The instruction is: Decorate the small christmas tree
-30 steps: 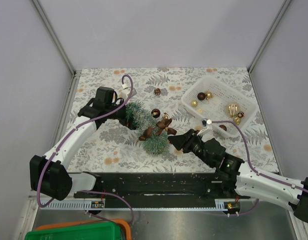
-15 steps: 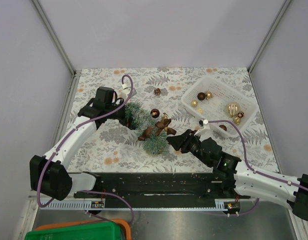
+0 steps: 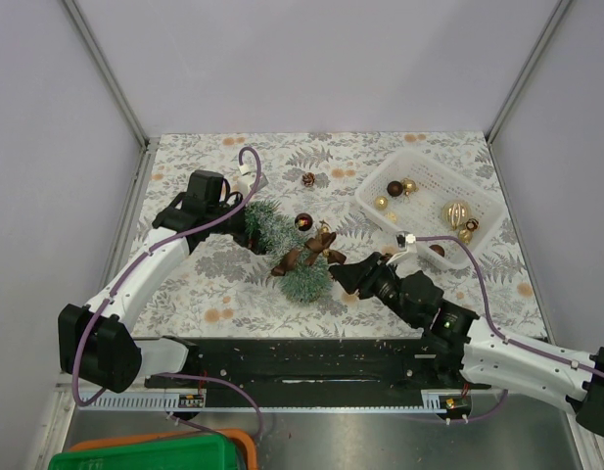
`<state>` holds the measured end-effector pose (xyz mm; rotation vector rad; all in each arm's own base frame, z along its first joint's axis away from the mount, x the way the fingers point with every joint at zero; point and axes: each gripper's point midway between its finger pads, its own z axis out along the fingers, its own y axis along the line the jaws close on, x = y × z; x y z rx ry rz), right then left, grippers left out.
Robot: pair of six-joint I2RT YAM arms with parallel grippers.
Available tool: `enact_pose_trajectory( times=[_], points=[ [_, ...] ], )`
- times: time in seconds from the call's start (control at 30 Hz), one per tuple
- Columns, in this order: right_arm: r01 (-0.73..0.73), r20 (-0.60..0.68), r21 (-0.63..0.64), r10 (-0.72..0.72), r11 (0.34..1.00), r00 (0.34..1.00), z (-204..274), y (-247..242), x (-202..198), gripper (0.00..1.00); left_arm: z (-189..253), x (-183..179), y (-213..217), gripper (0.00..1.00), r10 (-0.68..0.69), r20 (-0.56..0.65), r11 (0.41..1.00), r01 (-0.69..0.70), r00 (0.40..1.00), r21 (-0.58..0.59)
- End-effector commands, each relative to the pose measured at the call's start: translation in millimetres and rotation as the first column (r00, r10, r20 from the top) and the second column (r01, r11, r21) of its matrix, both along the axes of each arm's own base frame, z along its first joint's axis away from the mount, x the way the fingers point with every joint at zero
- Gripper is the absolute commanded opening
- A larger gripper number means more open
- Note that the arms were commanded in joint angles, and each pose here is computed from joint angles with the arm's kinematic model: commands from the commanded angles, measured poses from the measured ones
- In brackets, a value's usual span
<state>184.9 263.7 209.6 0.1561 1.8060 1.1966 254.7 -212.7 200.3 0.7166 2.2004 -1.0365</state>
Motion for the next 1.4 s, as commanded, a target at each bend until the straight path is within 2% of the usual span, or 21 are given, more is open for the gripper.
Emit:
enact_pose_trajectory(
  times=[0.0,0.57,1.1,1.37],
  points=[
    [0.022,0.033,0.032,-0.023,0.999,0.999,11.0,-4.8,1.0,0.37,28.1,4.4,-2.4,0.99,-0.01,0.095,1.0,0.013,0.995,-0.026],
    [0.035,0.075,0.013,-0.036,0.999,0.997,10.2,3.4,10.5,0.38,33.2,4.1,-2.3,0.99,-0.009,0.098,1.0,0.012,0.995,-0.028],
    [0.031,0.055,0.016,-0.032,0.999,0.998,3.1,-1.6,6.0,0.56,34.2,4.9,-2.5,0.99,-0.011,0.096,1.0,0.014,0.995,-0.026],
    [0.034,0.057,0.014,-0.035,0.999,0.998,3.7,-3.5,5.6,0.57,32.5,5.4,-2.0,0.99,-0.009,0.092,1.0,0.011,0.996,-0.021]
  ],
)
